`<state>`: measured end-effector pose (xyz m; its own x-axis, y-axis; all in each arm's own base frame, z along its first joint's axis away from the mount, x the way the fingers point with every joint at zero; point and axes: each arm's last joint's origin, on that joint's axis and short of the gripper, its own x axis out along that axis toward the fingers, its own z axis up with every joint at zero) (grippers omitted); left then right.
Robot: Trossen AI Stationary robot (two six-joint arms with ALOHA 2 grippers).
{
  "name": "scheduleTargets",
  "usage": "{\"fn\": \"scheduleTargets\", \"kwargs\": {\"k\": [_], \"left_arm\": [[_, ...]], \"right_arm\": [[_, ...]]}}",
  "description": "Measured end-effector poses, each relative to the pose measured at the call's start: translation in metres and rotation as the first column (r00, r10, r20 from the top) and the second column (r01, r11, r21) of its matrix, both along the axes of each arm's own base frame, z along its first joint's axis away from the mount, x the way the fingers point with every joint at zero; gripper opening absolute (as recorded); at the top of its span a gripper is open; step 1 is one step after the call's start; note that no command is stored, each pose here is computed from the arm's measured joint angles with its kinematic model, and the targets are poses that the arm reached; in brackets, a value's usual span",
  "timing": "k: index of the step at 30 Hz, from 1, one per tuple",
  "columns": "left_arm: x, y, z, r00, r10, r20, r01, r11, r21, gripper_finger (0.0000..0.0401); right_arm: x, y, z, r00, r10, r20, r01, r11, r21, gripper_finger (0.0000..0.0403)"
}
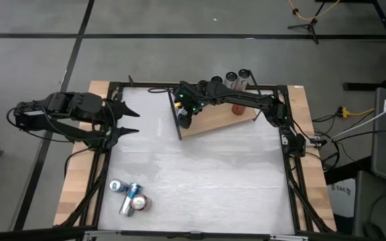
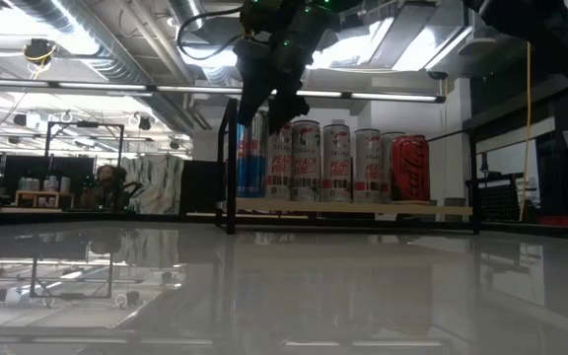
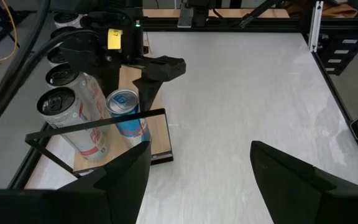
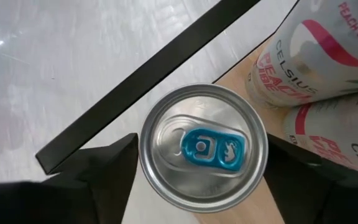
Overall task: Place canned beverage on shelf
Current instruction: Put the blue soda can on the shelf
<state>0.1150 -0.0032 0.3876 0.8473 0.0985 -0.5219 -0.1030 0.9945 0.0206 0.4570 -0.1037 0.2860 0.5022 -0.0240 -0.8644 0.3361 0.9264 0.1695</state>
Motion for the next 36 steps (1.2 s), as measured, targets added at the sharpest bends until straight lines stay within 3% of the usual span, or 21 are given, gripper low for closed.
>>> {"fn": "scheduleTargets", "kwargs": {"k": [11,18,28,33,36], "left_arm": [[0.000,0.000,0.000,1.000,0.000,0.000,0.000,1.000,0.000,0.0267],[0.000,0.000,0.000,1.000,0.000,0.000,0.000,1.000,0.000,0.0267],[0.000,0.000,0.000,1.000,0.000,0.000,0.000,1.000,0.000,0.0267],[0.000,0.000,0.000,1.000,0.000,0.000,0.000,1.000,0.000,0.0267],[0.000,0.000,0.000,1.000,0.001,0.001,-0.001,1.000,0.000,0.0267]], "right_arm": [[0.000,0.000,0.001,0.999,0.032,-0.001,-0.032,0.999,-0.019,0.0226],[-0.002,0.001,0.000,0.980,0.201,-0.011,-0.201,0.978,-0.058,0.0237],[-0.008,0.001,0.000,0.887,0.455,-0.077,-0.461,0.875,-0.148,0.0240],[-0.010,-0.002,0.000,0.858,0.505,-0.095,-0.514,0.843,-0.159,0.0241],[-0.012,-0.004,-0.001,0.857,0.505,-0.102,-0.515,0.844,-0.150,0.0241]]}}
